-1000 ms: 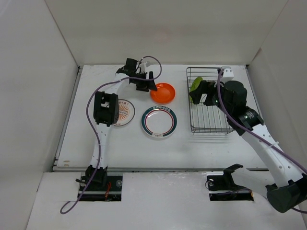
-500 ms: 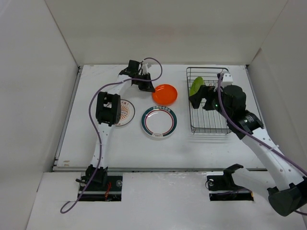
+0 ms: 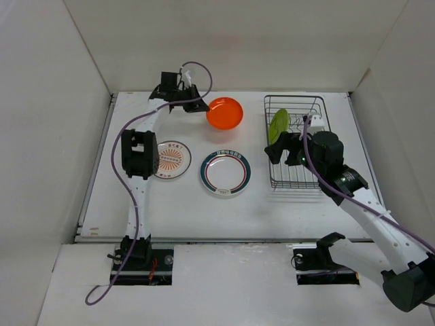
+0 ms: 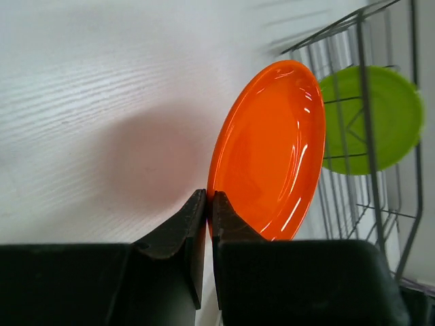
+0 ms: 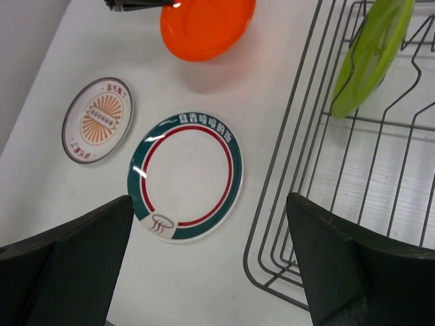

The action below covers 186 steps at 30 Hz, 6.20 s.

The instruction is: Load the plates into the dish rack

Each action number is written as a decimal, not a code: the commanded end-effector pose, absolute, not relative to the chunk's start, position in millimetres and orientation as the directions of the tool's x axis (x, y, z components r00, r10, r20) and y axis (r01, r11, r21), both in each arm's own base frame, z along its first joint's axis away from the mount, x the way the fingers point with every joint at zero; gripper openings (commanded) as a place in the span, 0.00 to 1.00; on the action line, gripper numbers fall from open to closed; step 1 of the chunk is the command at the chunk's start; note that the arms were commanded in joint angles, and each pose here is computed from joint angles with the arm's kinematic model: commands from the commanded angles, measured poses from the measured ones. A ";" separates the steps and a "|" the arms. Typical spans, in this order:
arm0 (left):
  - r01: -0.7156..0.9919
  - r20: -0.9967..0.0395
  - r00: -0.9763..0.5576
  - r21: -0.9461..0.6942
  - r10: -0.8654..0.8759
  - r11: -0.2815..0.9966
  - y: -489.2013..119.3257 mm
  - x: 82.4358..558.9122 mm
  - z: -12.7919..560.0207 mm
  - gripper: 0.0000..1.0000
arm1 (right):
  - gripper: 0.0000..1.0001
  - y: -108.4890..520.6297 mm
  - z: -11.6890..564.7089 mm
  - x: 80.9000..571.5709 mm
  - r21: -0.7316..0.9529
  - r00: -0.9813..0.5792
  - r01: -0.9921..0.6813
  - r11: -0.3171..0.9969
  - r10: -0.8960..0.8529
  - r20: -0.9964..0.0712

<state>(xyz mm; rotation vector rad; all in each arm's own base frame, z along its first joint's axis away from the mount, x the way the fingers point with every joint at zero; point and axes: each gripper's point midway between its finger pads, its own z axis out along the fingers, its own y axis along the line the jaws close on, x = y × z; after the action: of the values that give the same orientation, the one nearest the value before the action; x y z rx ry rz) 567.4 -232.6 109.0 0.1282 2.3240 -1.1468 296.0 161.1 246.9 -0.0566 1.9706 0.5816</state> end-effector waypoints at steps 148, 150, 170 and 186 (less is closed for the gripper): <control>0.201 -0.393 -0.919 -0.481 -0.006 0.853 -6.6 387.2 27.1 0.35 | 1.00 205.6 329.6 349.0 0.310 -0.298 -0.658 0.686 0.141 -0.944; 0.181 -0.367 -0.930 -0.502 -0.019 0.846 -8.9 385.1 19.6 0.27 | 1.00 205.5 325.4 348.7 0.314 -0.306 -0.655 0.687 0.139 -0.942; 0.374 -0.669 -0.727 -0.574 -0.154 0.729 6.4 427.2 189.8 0.00 | 1.00 235.7 298.1 349.4 0.363 -0.361 -0.703 0.611 0.132 -0.923; 0.702 -0.826 -0.562 -0.500 -0.037 0.507 -64.7 341.8 314.3 0.00 | 1.00 367.1 335.8 350.6 0.283 -0.262 -0.944 0.170 0.137 -0.955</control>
<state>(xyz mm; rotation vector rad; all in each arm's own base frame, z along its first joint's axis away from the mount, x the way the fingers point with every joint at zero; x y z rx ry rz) 371.9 -34.5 278.0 0.4094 2.0337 -1.0037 363.8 343.6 287.3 -0.7270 1.6381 1.2293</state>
